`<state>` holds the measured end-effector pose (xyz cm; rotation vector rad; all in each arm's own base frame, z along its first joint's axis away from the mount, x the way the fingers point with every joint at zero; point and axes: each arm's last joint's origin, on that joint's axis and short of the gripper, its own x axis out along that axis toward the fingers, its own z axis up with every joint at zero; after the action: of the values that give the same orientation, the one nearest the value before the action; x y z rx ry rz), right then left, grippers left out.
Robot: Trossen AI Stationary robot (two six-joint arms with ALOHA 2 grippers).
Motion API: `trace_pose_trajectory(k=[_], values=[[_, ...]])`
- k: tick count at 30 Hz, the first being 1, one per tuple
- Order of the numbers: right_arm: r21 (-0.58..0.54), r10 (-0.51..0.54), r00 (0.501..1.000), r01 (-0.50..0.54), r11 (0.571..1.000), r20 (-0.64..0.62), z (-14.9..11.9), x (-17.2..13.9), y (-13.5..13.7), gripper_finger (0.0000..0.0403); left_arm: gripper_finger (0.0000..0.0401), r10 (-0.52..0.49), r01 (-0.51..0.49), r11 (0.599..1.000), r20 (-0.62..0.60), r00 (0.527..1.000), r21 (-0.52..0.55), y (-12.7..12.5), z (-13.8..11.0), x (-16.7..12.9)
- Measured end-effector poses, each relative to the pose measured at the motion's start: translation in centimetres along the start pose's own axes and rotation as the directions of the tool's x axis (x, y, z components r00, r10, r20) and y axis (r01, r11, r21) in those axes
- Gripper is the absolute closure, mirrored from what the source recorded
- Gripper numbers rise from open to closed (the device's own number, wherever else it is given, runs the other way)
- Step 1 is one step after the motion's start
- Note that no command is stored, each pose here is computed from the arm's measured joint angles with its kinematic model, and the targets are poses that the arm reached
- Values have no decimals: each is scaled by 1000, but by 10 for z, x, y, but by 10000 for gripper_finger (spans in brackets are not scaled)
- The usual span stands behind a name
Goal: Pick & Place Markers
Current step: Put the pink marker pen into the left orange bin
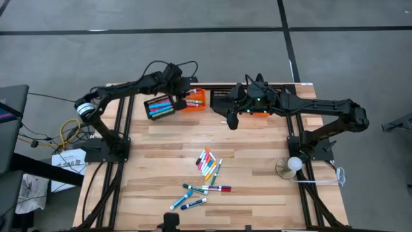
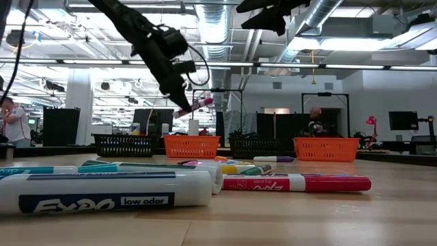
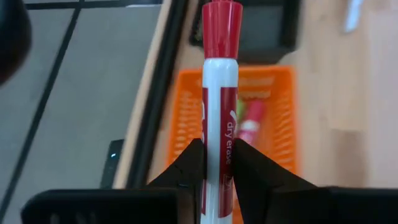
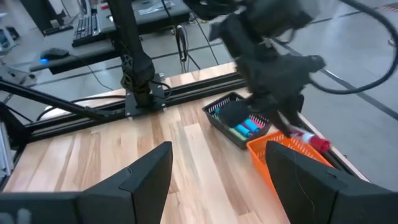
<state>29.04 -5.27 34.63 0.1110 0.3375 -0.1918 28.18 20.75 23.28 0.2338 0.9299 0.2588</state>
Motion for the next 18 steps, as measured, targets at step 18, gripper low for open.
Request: trace_pose_trajectory(k=[18], values=[[24, 0, 1000, 0, 1000, 0, 0, 0, 0, 154, 341, -98, 113, 987, -132, 986, 111, -3, -16, 55]])
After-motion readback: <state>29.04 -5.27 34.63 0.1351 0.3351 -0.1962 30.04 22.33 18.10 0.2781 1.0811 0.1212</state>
